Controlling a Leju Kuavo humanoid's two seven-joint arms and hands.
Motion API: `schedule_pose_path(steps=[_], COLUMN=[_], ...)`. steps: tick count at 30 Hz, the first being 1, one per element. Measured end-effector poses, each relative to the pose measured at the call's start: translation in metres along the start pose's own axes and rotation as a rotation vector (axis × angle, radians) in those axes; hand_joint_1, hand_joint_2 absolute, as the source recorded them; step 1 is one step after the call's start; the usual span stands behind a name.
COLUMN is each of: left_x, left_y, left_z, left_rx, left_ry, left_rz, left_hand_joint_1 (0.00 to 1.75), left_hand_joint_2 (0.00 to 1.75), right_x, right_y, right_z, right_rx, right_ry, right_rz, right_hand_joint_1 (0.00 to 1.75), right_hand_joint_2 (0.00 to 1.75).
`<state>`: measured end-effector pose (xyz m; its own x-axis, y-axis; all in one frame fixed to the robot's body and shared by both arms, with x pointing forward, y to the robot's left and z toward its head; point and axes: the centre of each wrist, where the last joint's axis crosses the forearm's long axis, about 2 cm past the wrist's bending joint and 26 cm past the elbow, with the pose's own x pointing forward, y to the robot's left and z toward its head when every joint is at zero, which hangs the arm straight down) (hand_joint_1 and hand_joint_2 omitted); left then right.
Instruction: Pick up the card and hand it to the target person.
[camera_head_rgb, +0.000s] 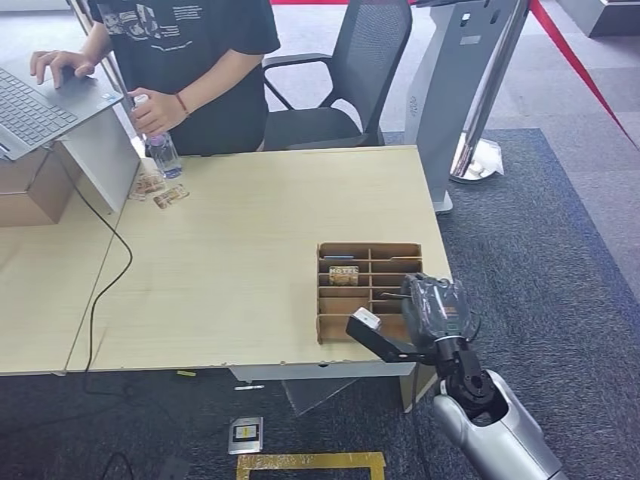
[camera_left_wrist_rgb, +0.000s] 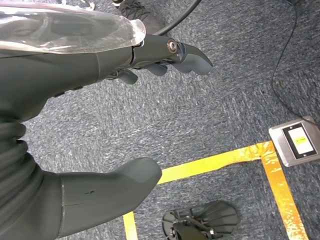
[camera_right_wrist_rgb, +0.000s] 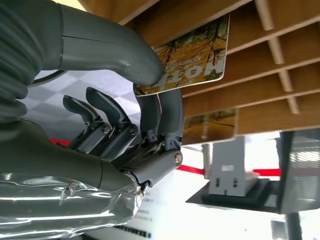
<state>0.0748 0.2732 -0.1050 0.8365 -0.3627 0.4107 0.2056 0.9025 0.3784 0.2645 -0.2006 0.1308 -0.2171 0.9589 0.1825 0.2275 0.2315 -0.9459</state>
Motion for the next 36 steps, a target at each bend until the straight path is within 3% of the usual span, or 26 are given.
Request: schedule_pose_path(steps=[12, 23, 31, 36], left_x=[-0.002, 0.0, 0.005, 0.01], left_y=[0.0, 0.0, 0.001, 0.002], left_z=[0.0, 0.0, -0.002, -0.003], left_rx=[0.002, -0.01, -0.009, -0.006], left_ry=[-0.005, -0.019, -0.027, -0.028], left_rz=[0.013, -0.003, -0.024, -0.031], left_hand_joint_1=[0.0, 0.0, 0.0, 0.0], left_hand_joint_2=[1.75, 1.75, 1.75, 1.75], right_x=[-0.03, -0.062, -0.066, -0.061], right_y=[-0.043, -0.105, -0.12, -0.119], right_z=[-0.01, -0.011, -0.02, -0.037], right_rx=[-0.1, -0.378, -0.541, -0.571], right_ry=[-0.163, -0.132, -0.064, -0.028], right_rz=[-0.205, -0.228, -0.071, -0.01], right_hand_joint_1=[1.72, 1.75, 1.75, 1.75], right_hand_joint_2=[1.75, 1.75, 1.75, 1.75])
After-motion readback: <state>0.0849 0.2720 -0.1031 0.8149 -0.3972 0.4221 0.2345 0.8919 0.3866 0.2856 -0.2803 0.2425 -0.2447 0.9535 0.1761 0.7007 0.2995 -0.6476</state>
